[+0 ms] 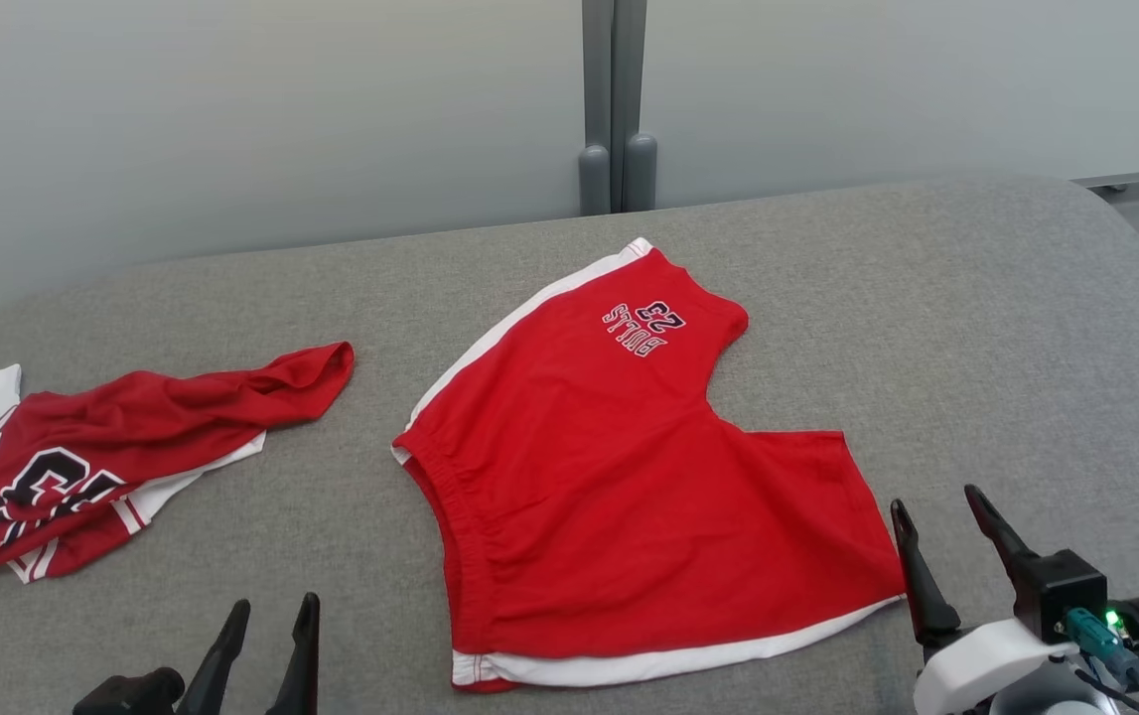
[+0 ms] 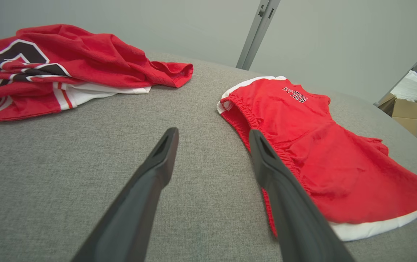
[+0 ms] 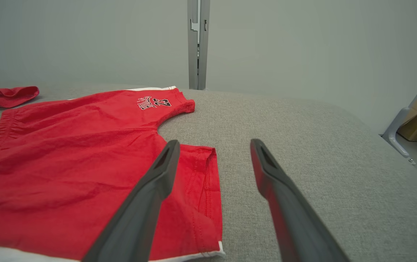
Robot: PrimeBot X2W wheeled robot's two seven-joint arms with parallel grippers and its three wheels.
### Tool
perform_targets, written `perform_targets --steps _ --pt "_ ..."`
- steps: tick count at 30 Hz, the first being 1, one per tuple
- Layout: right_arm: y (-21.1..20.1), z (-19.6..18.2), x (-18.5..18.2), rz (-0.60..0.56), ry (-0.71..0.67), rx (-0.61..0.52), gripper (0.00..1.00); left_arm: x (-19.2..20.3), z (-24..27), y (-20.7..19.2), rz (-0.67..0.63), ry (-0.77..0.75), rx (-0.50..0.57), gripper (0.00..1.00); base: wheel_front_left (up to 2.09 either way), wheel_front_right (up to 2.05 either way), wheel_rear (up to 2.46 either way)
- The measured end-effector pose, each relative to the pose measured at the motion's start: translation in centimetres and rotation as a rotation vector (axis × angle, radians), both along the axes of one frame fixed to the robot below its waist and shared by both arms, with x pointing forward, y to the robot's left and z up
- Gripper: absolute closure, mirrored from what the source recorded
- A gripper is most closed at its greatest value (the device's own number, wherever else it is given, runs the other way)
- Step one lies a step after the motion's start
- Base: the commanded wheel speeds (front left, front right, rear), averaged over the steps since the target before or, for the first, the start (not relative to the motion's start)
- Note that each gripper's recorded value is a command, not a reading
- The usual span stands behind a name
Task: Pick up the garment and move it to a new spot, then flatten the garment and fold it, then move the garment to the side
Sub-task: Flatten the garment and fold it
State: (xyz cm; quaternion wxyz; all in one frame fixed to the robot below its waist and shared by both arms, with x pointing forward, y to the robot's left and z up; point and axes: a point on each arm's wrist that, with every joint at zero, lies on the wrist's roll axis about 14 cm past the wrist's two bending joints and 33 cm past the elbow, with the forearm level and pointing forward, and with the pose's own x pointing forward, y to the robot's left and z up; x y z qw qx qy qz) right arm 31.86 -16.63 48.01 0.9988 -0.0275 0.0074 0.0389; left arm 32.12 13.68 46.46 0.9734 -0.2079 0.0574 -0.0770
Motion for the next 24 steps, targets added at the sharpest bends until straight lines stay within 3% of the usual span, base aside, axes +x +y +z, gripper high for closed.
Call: perform_targets --steps 18,24 --pt "-1.7 -8.1 -4.2 -0.044 0.271 -0.021 0.0 -3.8 -5.0 -6.6 -0.234 0.163 -0.028 0.0 0.0 0.0 0.0" --pt "-1.4 -8.1 -3.5 -0.029 0.272 -0.017 0.0 -3.5 -5.0 -7.8 -0.256 0.166 -0.044 0.0 0.0 0.0 0.0"
